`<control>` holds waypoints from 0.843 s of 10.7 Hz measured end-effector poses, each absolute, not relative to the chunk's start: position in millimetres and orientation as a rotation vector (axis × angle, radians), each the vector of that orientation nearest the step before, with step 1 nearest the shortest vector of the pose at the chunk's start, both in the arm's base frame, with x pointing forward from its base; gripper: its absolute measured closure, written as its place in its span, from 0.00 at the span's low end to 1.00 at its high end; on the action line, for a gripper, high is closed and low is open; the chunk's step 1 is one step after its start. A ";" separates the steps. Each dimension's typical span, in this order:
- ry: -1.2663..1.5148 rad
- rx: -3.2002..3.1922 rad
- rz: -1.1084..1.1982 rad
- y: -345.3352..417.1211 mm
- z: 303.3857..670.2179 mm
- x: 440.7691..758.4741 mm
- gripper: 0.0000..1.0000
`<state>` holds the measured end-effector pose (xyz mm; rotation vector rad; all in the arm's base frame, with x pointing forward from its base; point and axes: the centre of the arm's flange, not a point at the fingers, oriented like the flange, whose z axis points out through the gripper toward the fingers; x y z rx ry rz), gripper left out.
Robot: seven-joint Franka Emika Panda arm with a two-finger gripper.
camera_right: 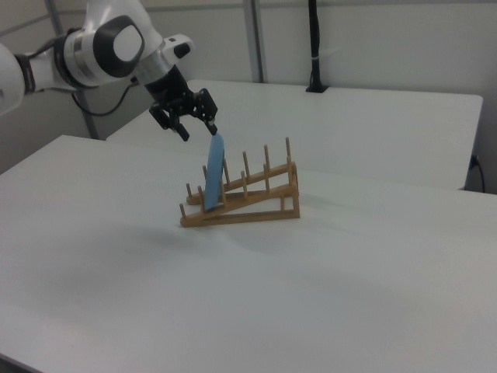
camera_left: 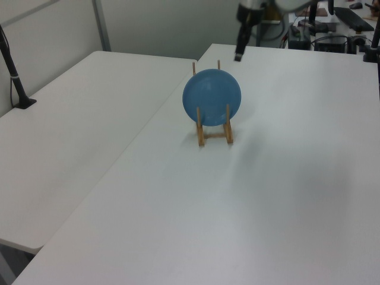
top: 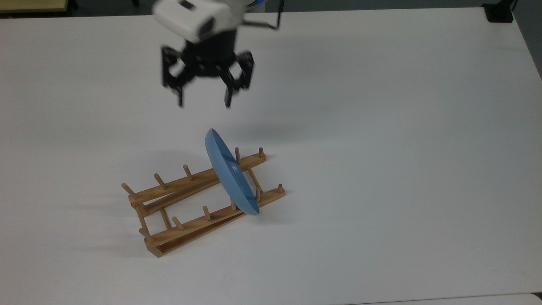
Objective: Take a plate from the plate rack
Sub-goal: 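Lower the gripper and close it on the blue plate's rim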
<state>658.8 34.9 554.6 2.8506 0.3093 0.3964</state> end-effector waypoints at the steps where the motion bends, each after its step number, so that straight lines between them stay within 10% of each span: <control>1: 0.352 2.801 0.427 52.9 540.9 672.8 0.23; 5: 0.380 2.663 0.496 84.8 506.4 701.3 0.30; 9: 0.438 2.552 0.458 83.7 493.4 707.1 0.64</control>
